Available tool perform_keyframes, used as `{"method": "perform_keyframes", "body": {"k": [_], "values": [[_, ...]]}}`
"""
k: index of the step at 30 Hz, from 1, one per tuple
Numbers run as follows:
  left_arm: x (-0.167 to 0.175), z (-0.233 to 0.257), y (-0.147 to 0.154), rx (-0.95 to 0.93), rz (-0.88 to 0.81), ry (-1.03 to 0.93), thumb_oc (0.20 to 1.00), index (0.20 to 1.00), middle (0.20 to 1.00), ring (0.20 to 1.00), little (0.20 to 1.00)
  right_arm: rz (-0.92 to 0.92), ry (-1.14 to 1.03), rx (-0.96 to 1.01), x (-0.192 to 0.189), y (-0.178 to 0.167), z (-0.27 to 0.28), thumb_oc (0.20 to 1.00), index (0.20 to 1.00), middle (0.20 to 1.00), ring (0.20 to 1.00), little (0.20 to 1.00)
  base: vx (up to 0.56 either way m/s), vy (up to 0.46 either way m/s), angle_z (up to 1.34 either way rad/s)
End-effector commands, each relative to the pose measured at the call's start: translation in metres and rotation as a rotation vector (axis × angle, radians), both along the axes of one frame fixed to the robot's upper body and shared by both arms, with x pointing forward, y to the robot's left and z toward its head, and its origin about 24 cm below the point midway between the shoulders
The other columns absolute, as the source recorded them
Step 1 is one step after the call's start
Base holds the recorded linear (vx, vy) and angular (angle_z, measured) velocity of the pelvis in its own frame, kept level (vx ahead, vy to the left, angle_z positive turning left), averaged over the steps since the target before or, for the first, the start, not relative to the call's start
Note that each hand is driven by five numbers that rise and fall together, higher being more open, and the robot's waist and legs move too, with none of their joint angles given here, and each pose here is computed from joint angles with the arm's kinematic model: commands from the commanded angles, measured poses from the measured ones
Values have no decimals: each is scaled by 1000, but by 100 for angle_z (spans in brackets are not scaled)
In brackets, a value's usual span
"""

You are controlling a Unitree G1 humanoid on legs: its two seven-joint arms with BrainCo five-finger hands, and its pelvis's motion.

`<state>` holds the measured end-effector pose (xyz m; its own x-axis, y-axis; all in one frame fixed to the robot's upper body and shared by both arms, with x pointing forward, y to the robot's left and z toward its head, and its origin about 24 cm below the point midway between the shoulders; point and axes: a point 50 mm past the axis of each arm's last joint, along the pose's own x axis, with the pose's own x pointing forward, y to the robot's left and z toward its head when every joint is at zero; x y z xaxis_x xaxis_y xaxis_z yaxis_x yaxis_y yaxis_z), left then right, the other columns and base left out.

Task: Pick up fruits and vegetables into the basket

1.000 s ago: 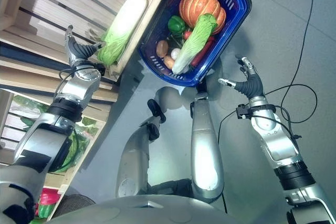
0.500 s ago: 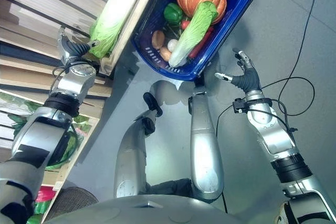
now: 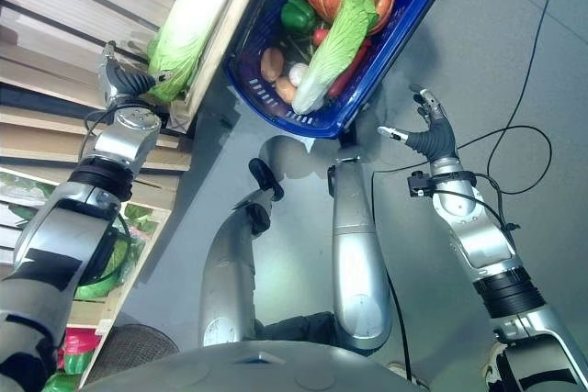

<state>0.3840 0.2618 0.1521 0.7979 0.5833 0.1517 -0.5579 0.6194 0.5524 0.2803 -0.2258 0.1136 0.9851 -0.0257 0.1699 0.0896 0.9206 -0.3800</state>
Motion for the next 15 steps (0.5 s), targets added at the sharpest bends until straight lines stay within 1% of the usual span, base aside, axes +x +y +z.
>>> {"method": "perform_keyframes", "body": {"k": [1,9,15], "values": [[-8,8,34,115,96,24,1000,1000,1000,1000,1000,12,-33,31,-3,2,0,1000,1000,1000,1000,1000,20,-11,-10],[-4,11,25,180,61,37,1000,1000,1000,1000,1000,19,-34,24,-4,2,-2,1000,1000,1000,1000,1000,14,-16,-8],[1,16,12,227,-9,20,1000,1000,1000,1000,1000,19,-36,23,-6,1,-2,1000,1000,1000,1000,1000,-8,-41,-4]]}}
